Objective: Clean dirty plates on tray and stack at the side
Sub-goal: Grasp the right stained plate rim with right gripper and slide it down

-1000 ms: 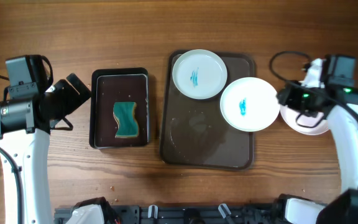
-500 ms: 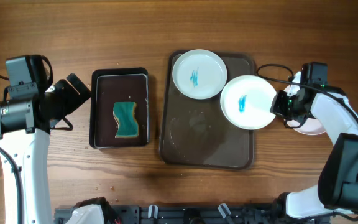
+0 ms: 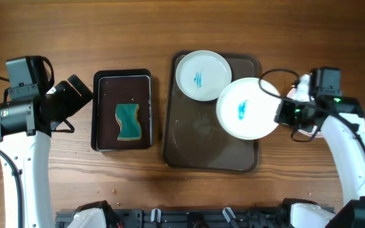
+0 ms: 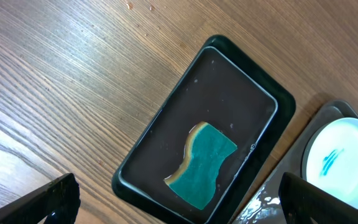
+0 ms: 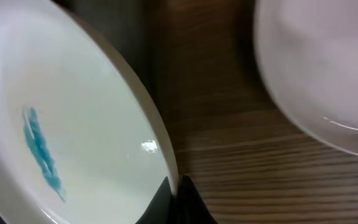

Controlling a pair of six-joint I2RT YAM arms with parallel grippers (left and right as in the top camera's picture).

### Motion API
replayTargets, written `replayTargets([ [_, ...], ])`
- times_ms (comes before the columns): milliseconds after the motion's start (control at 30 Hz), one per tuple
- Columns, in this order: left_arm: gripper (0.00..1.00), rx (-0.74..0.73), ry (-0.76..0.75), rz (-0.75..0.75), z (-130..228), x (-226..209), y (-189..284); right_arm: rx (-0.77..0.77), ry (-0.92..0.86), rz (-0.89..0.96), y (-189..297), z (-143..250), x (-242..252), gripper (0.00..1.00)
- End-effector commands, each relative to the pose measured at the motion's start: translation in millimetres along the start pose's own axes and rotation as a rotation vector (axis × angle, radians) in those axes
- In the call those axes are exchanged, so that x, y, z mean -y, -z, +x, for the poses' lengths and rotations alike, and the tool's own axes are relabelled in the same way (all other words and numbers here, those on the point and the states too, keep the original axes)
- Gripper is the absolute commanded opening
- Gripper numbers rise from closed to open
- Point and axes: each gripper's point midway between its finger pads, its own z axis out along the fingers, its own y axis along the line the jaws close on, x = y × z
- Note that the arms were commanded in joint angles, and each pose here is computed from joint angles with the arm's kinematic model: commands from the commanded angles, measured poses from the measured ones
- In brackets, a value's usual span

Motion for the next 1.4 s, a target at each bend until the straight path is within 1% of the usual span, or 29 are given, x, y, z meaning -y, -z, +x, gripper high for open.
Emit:
replayTargets([
  [0, 1.00, 0.014, 0.018, 0.006, -3.7, 0.3, 4.0, -0.085, -0.009, -0.045, -25.4, 34.6, -28.3, 0.04],
  [133, 1.00, 0.014, 0.018, 0.006, -3.8, 0.3, 4.0, -0.113, -0.032, -0.065, -58.7, 63.7, -47.2, 0.04],
  [233, 1.00, 0.014, 0.018, 0.007, -3.8, 0.5, 4.0, -0.108, -0.029, -0.084, -72.3, 74.6, -56.2, 0.04],
  [333, 1.00, 0.013, 0.019, 0.008, -3.7, 0.6, 4.0, -0.077, 0.024, -0.097, -76.1, 72.6, -61.8, 0.04],
  [400, 1.00, -0.020, 0.018, 0.071, 1.7, 11.6, 4.3, -0.041, 0.135, -0.119, -75.9, 65.2, -67.0, 0.05],
  [467, 1.00, -0.044, 0.014, 0.147, 4.6, 25.2, 5.7, -0.027, 0.213, -0.111, -75.0, 62.3, -66.3, 0.13],
  [500, 1.00, -0.069, 0.007, 0.179, 8.6, 31.7, 5.3, -0.029, 0.228, -0.092, -73.4, 61.7, -63.6, 0.24],
  [567, 1.00, -0.096, -0.042, 0.186, 15.7, 37.2, 2.1, -0.036, 0.243, -0.066, -67.4, 58.7, -62.4, 0.33],
  [700, 0.96, -0.182, -0.179, 0.163, 38.3, 46.4, -9.8, -0.025, 0.304, -0.071, -45.6, 43.9, -74.6, 0.34],
  [733, 0.96, -0.207, -0.206, 0.135, 44.7, 45.5, -14.7, -0.018, 0.318, -0.074, -37.6, 39.1, -78.7, 0.34],
  [867, 0.89, -0.307, -0.288, 0.038, 71.5, 42.0, -41.8, 0.024, 0.335, -0.093, -6.2, 20.3, -95.3, 0.34],
  [900, 0.87, -0.332, -0.303, 0.029, 78.8, 43.3, -50.5, 0.033, 0.336, -0.097, -0.6, 17.1, -98.1, 0.35],
  [933, 0.79, -0.367, -0.330, 0.012, 90.8, 44.4, -67.2, 0.041, 0.334, -0.104, 6.2, 13.4, -102.1, 0.35],
  [967, 0.72, -0.380, -0.339, 0.000, 95.6, 44.1, -75.5, 0.041, 0.336, -0.116, 7.9, 12.9, -104.8, 0.35],
  [1000, 0.69, -0.390, -0.329, -0.030, 100.8, 41.4, -86.0, 0.040, 0.336, -0.126, 8.3, 13.3, -106.6, 0.34],
  [1067, 0.69, -0.409, -0.307, -0.092, 110.9, 34.2, -106.7, 0.032, 0.318, -0.130, 8.2, 14.7, -106.9, 0.34],
  [1100, 0.64, -0.428, -0.312, -0.102, 117.9, 33.0, -119.0, 0.028, 0.310, -0.128, 8.1, 15.6, -106.3, 0.34],
  [1200, 0.55, -0.465, -0.331, -0.095, 133.1, 36.5, -147.5, 0.024, 0.305, -0.132, 8.1, 16.3, -106.6, 0.34],
  [1267, 0.40, -0.465, -0.357, -0.107, 136.5, 38.1, -163.3, 0.025, 0.305, -0.132, 8.2, 16.2, -106.7, 0.34],
  [1333, 0.20, -0.448, -0.367, -0.133, 134.3, 35.9, -173.6, 0.023, 0.304, -0.132, 8.1, 16.5, -106.6, 0.34],
  [1367, 0.12, -0.435, -0.365, -0.150, 132.0, 34.0, -178.4, 0.022, 0.303, -0.132, 8.0, 16.6, -106.6, 0.34],
])
